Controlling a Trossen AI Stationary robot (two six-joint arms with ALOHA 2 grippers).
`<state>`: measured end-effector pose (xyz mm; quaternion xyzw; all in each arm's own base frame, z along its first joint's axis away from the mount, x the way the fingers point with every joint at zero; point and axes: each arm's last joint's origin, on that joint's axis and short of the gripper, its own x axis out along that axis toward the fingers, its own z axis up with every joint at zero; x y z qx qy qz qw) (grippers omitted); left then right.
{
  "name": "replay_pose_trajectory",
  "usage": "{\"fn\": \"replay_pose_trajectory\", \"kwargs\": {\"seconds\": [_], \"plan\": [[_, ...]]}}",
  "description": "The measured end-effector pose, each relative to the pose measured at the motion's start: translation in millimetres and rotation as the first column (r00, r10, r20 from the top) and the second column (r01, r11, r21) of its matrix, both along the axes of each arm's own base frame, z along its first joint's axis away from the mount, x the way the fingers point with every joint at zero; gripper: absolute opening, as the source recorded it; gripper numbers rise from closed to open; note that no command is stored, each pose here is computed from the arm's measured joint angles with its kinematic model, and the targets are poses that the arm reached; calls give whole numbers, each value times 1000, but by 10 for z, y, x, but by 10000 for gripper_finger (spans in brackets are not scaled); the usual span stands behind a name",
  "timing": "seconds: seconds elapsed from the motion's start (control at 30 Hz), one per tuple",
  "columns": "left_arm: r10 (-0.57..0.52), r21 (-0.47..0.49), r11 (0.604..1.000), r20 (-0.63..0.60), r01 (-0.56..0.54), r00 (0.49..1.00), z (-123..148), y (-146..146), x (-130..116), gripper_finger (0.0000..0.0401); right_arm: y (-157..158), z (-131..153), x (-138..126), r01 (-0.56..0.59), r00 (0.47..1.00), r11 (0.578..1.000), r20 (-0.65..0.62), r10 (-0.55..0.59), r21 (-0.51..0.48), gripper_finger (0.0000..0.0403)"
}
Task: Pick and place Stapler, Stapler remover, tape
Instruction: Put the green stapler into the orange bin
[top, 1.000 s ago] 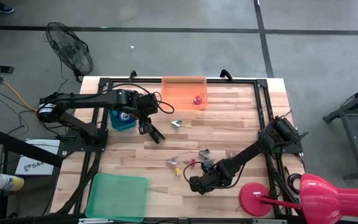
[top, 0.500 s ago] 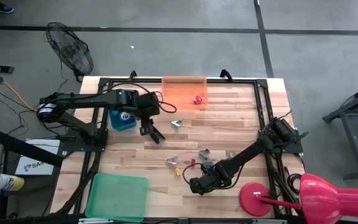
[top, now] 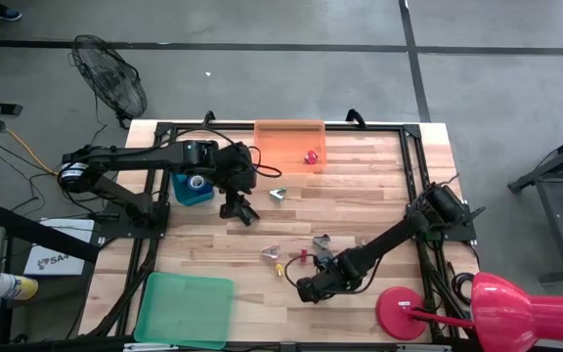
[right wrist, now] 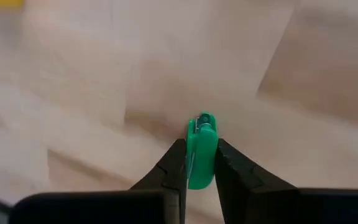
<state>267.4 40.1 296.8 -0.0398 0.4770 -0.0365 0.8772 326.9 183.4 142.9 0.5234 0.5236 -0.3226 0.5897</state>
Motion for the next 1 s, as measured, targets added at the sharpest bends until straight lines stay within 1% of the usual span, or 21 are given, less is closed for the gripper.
{"fn": "replay_pose_trajectory", "kwargs": {"seconds": [0.1,0.2,0.3,0.43,0.63,0.77,0.87,1.0], "plan": [[0,0,1000,0,0,1000,0,0,0,163,-125,72,23,-27,1000,999,12,27,-29,45],[-1,-1,1000,-11,1,1000,-6,-1,-9,163,-290,216,60,-57,997,997,44,59,-44,45],[-1,-3,1000,-29,0,1000,-15,-3,-24,163,-496,336,98,-93,993,993,68,98,-74,45],[1,-5,1000,-39,-1,999,-19,-5,-32,163,-820,563,151,-137,976,980,148,158,-144,45],[34,25,999,-68,-32,997,-32,5,-52,163,-1457,846,177,-156,951,943,214,224,-295,45],[54,17,998,-60,-53,997,-10,6,-68,163,-1953,992,147,-149,939,906,230,254,-395,45],[79,10,997,-40,-78,996,9,9,-58,163,-2328,1028,115,-158,934,877,219,281,-454,45],[108,-1,994,-47,-108,993,2,11,-56,163,-2799,1009,80,-173,924,837,209,321,-520,45]]}}
